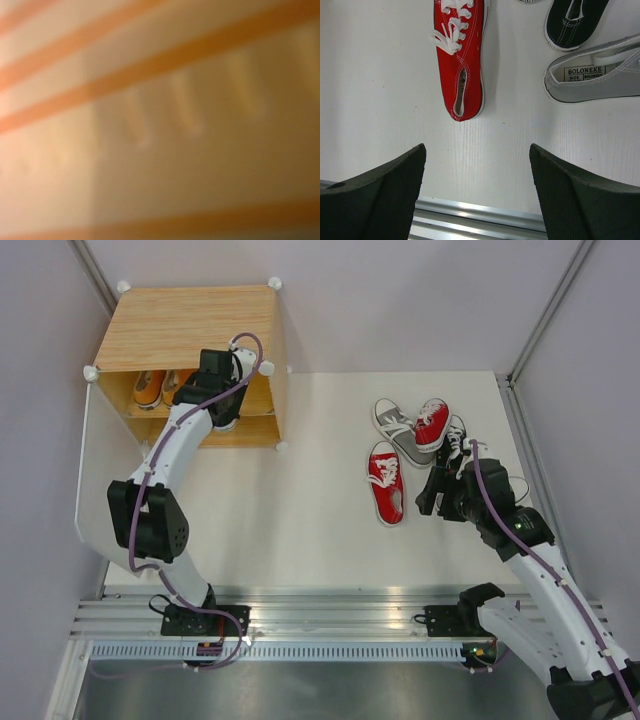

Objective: Place and organize the shoes in the shoe cabinet

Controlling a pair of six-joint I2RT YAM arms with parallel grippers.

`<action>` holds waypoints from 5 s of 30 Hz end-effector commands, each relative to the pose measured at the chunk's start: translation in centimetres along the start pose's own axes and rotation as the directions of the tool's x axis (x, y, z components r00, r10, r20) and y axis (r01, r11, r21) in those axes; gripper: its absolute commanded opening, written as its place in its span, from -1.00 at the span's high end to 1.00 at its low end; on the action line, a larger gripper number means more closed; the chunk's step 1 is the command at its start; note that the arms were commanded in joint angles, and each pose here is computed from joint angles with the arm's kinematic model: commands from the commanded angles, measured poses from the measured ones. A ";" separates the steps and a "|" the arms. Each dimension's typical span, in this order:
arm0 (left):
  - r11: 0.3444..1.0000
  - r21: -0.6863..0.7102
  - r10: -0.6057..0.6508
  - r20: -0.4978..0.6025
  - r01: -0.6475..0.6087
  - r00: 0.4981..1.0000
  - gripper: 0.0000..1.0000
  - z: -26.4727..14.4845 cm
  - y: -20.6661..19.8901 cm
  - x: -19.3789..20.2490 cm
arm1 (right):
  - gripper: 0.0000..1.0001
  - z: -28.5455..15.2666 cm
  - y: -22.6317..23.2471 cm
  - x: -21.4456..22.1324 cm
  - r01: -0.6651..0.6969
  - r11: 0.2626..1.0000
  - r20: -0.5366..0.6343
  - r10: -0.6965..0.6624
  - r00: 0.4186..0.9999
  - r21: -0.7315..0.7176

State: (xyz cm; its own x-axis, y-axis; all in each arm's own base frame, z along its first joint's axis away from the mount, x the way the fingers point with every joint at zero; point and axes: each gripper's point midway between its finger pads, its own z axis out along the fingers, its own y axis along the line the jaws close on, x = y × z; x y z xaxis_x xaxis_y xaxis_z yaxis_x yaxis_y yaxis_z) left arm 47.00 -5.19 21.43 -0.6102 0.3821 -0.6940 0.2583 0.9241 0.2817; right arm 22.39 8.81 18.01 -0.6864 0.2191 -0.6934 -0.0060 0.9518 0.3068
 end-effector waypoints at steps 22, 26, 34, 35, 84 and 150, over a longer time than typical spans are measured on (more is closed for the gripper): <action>0.971 -0.086 -0.197 0.240 0.223 0.951 -0.61 -4.9 2.4 -3.5 | -0.76 0.2 0.7 -0.4 -0.023 0.999 0.016 0.024 1.000 -0.027; 0.961 -0.091 -0.222 0.301 0.260 0.927 -0.61 -5.7 2.9 -4.4 | -0.76 0.1 0.8 -0.4 -0.026 0.999 0.018 0.027 0.999 -0.037; 0.929 -0.135 -0.276 0.368 0.345 0.888 -0.58 -7.9 4.0 -3.9 | -0.76 -0.3 1.1 0.1 -0.034 0.998 0.014 0.035 0.999 -0.058; 0.922 -0.145 -0.288 0.362 0.358 0.887 -0.55 -7.9 4.0 -3.3 | -0.76 -0.3 1.0 0.1 -0.039 0.998 0.015 0.040 0.999 -0.058; 0.949 0.176 -0.313 0.621 0.261 0.719 0.74 -1.5 2.6 0.6 | -0.76 2.9 1.0 0.3 -0.013 1.000 -0.057 0.011 0.998 -0.027; 0.849 0.137 -0.426 0.749 0.511 0.507 -0.29 -1.0 8.3 -4.1 | -0.76 3.3 0.5 -1.4 0.005 0.999 -0.033 -0.004 0.999 0.034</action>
State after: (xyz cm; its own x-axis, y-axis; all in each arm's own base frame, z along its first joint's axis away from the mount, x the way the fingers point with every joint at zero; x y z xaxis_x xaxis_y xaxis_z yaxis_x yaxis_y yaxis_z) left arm 52.22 1.62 23.86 0.0675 -0.1756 -0.9821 -0.0447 0.9829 -0.1788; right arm 24.89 9.67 15.08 -0.7567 0.2061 -0.6204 0.0333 0.9599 0.2782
